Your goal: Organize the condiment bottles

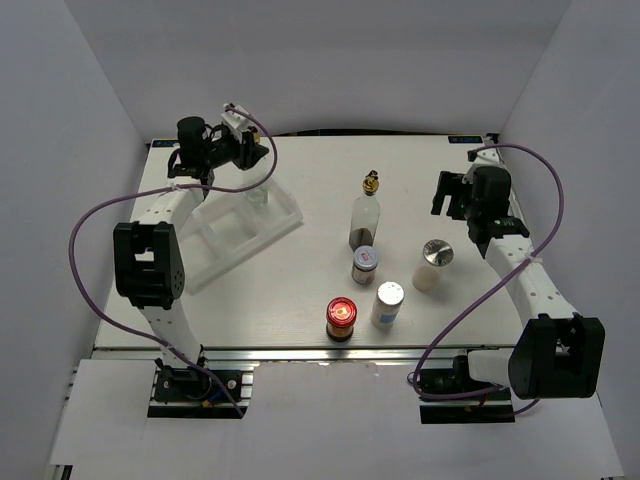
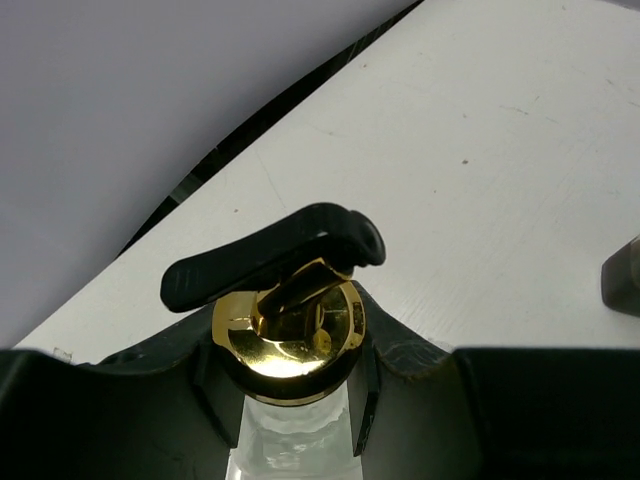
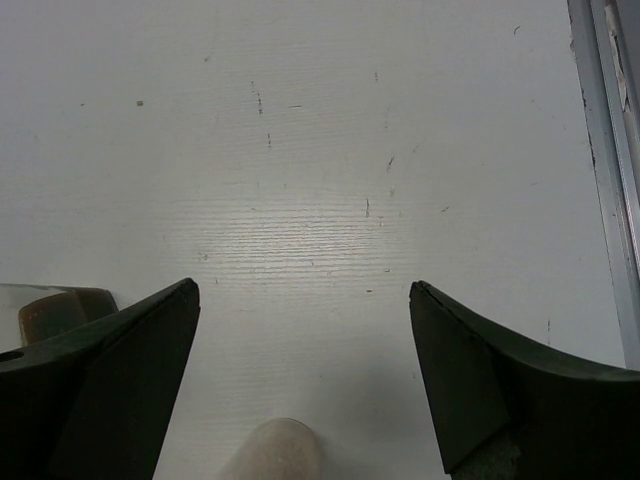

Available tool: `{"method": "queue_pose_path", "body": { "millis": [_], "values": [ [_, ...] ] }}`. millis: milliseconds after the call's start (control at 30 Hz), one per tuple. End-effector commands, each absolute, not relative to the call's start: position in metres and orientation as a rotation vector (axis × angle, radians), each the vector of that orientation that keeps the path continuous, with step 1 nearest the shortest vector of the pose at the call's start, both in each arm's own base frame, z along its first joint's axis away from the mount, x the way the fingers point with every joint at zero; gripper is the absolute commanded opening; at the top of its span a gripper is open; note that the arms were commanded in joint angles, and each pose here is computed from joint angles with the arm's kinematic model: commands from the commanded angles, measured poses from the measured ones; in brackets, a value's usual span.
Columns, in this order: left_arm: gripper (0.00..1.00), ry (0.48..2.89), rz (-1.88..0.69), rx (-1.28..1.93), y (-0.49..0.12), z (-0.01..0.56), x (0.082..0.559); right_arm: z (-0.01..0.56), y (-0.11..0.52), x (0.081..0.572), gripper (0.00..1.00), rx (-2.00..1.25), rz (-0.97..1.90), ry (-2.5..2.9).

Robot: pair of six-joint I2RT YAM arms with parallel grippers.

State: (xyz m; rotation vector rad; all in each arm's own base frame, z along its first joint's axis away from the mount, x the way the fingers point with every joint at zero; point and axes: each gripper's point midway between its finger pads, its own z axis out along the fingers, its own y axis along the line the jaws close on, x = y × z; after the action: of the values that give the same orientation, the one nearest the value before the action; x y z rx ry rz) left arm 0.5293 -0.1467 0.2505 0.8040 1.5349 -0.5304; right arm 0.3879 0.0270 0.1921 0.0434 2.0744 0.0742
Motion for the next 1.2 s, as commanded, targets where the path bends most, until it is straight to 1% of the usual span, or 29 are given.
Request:
{"method": "queue_pose_path", "body": {
  "millis": [0, 67, 100, 167, 200, 233, 267, 400, 567, 633, 667, 700, 767, 833, 867, 900, 967, 1000, 1033, 1067, 1100, 1133, 1167],
  "values": [
    [0.42, 1.425, -0.470, 0.836, -0.143, 0.285, 0.537, 0.217, 0.026, 0.396, 0.89, 0.038, 0.076, 2.017],
    [0.56, 1.425, -0.469, 0.829, -0.143, 0.285, 0.536, 0.217, 0.027, 0.396, 0.89, 0.037, 0.079, 2.015],
    [0.74, 1.436, -0.465, 0.823, -0.142, 0.282, 0.536, 0.217, 0.027, 0.396, 0.89, 0.034, 0.080, 2.019],
    [0.75, 1.468, -0.450, 0.819, -0.139, 0.278, 0.533, 0.218, 0.028, 0.395, 0.89, 0.031, 0.088, 2.019],
    [0.78, 1.467, -0.440, 0.828, -0.138, 0.278, 0.532, 0.221, 0.030, 0.394, 0.89, 0.026, 0.096, 2.015],
    [0.95, 1.476, -0.442, 0.829, -0.138, 0.274, 0.529, 0.220, 0.031, 0.393, 0.90, 0.024, 0.102, 2.018],
    [0.98, 1.468, -0.434, 0.830, -0.137, 0.279, 0.526, 0.221, 0.033, 0.392, 0.89, 0.012, 0.118, 2.017],
    [0.98, 1.482, -0.427, 0.816, -0.134, 0.282, 0.516, 0.233, 0.045, 0.386, 0.89, -0.055, 0.182, 1.997],
    [0.98, 1.522, -0.442, 0.796, -0.132, 0.288, 0.494, 0.248, 0.071, 0.368, 0.90, -0.298, 0.281, 1.939],
    [0.98, 1.519, -0.455, 0.758, -0.132, 0.303, 0.481, 0.260, 0.080, 0.358, 0.89, -0.392, 0.313, 1.889],
    [0.98, 1.542, -0.473, 0.726, -0.131, 0.298, 0.475, 0.263, 0.089, 0.352, 0.89, -0.475, 0.348, 1.859],
    [0.98, 1.513, -0.469, 0.709, -0.130, 0.314, 0.465, 0.271, 0.096, 0.343, 0.90, -0.537, 0.371, 1.815],
    [0.98, 1.508, -0.494, 0.632, -0.128, 0.325, 0.453, 0.275, 0.116, 0.324, 0.89, -0.724, 0.454, 1.735],
    [0.98, 1.484, -0.481, 0.541, -0.122, 0.338, 0.435, 0.282, 0.135, 0.302, 0.89, -0.851, 0.546, 1.645],
    [0.98, 1.499, -0.503, 0.488, -0.121, 0.338, 0.426, 0.284, 0.139, 0.296, 0.89, -0.894, 0.547, 1.612],
    [0.98, 1.543, -0.473, 0.393, -0.110, 0.327, 0.424, 0.287, 0.143, 0.293, 0.89, -0.916, 0.557, 1.591],
    [0.98, 1.551, -0.461, 0.251, -0.099, 0.338, 0.404, 0.291, 0.155, 0.292, 0.90, -0.947, 0.570, 1.565],
    [0.98, 1.586, -0.381, 0.093, -0.076, 0.328, 0.404, 0.297, 0.158, 0.294, 0.89, -0.947, 0.567, 1.551],
    [0.98, 1.605, -0.343, -0.030, -0.060, 0.330, 0.391, 0.298, 0.165, 0.295, 0.89, -0.959, 0.569, 1.547],
    [0.98, 1.615, -0.346, -0.196, -0.047, 0.328, 0.385, 0.295, 0.171, 0.301, 0.89, -0.952, 0.576, 1.565],
    [0.98, 1.638, -0.287, -0.336, -0.029, 0.317, 0.379, 0.302, 0.176, 0.305, 0.89, -0.932, 0.581, 1.571],
    [0.98, 1.697, -0.122, -0.510, 0.005, 0.292, 0.366, 0.304, 0.184, 0.311, 0.89, -0.916, 0.555, 1.574],
    [0.98, 1.674, -0.077, -0.625, 0.019, 0.288, 0.356, 0.298, 0.190, 0.320, 0.90, -0.901, 0.546, 1.602]
  ]
}}
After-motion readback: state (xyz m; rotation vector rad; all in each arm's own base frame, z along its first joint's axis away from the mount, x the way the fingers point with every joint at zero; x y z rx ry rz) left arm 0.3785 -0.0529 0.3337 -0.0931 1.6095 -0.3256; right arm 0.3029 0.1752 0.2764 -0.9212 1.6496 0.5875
